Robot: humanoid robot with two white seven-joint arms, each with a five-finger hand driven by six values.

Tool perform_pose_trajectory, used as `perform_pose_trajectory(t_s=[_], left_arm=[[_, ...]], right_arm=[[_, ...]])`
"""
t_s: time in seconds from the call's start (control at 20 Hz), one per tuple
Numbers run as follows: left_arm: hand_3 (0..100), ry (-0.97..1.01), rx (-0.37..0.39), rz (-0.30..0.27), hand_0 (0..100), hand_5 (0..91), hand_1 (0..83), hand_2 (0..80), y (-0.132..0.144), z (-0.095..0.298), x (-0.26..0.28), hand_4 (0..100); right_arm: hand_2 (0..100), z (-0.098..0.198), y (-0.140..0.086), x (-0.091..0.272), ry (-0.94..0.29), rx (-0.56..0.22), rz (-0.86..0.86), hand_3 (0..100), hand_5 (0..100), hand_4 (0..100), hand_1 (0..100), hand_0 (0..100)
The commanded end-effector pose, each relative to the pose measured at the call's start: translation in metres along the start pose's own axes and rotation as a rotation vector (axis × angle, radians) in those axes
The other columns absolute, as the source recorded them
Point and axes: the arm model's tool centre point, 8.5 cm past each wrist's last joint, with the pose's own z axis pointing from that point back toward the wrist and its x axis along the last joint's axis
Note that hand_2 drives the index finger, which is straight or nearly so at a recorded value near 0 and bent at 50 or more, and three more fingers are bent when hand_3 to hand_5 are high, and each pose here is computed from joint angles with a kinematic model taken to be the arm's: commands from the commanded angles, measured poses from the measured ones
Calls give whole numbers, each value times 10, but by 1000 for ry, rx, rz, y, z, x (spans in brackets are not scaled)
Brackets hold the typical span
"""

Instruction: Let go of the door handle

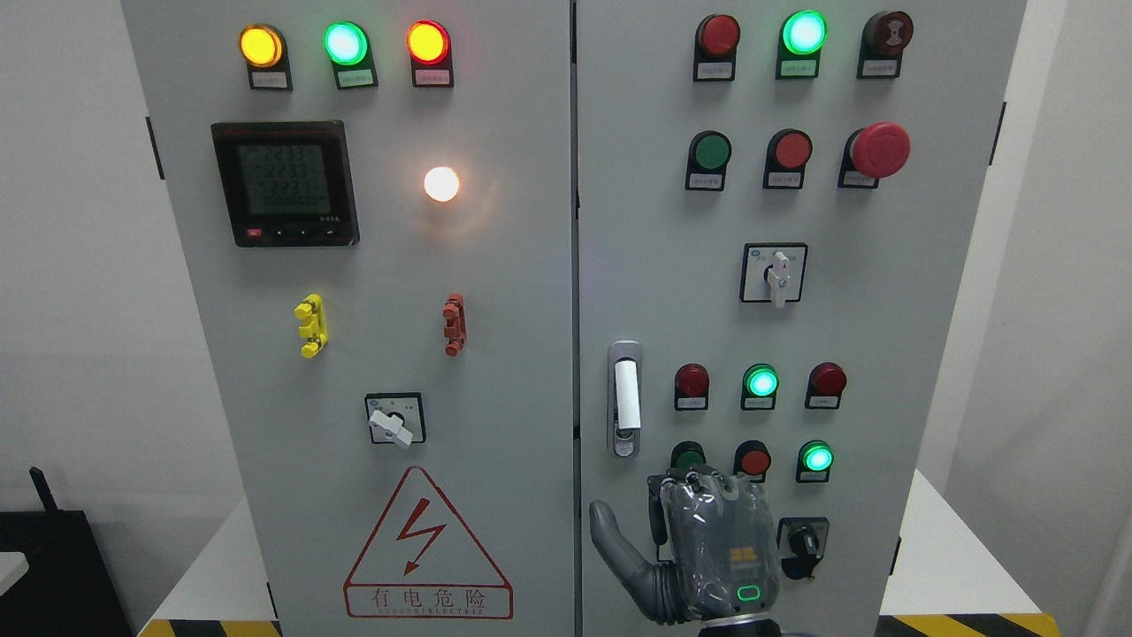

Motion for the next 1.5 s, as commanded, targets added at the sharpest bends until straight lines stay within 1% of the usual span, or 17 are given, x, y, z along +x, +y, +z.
perform_pose_trajectory(t_s=[0.0, 0.05, 0.1, 0.15, 0.35, 0.5, 0.75, 0.95, 1.25, 1.45], left_arm=[[0, 20, 1, -13, 120, 0, 389, 0, 1, 1, -7, 0], [0, 20, 0, -13, 120, 0, 389, 0, 0, 1, -7, 0], [0, 20, 1, -13, 120, 0, 389, 0, 1, 1, -7, 0], [0, 20, 0, -13, 120, 0, 389, 0, 0, 1, -7, 0], [0, 20, 0, -13, 120, 0, 389, 0, 0, 1, -7, 0], [0, 20, 0, -13, 120, 0, 389, 0, 0, 1, -7, 0], [0, 19, 0, -13, 120, 0, 389, 0, 0, 1, -6, 0], [0, 20, 0, -13, 120, 0, 389, 0, 0, 1, -7, 0], [0, 20, 0, -13, 120, 0, 389, 0, 0, 1, -7, 0], [0, 20, 0, -13, 120, 0, 389, 0, 0, 1, -7, 0]], right_arm=[[1000, -10, -8, -1, -2, -31, 15, 1000, 965, 913, 100, 283], [1000, -11, -9, -3, 0, -33, 18, 1000, 966, 912, 150, 287], [1000, -14, -11, -4, 2, -41, 19, 1000, 966, 912, 163, 289], [1000, -16, -12, -3, 0, -44, 19, 1000, 966, 912, 202, 294], [1000, -21, -11, -2, -3, -46, 23, 1000, 966, 914, 261, 298], [1000, -23, -12, -4, 4, -46, 25, 1000, 966, 914, 274, 297], [1000, -34, -17, -8, 19, -67, 32, 1000, 967, 916, 282, 290], [1000, -36, -16, -11, 39, -50, 35, 1000, 967, 916, 286, 290], [1000, -41, -18, -10, 35, -53, 35, 1000, 969, 917, 280, 304], [1000, -41, -18, -8, 31, -55, 33, 1000, 970, 917, 260, 320]])
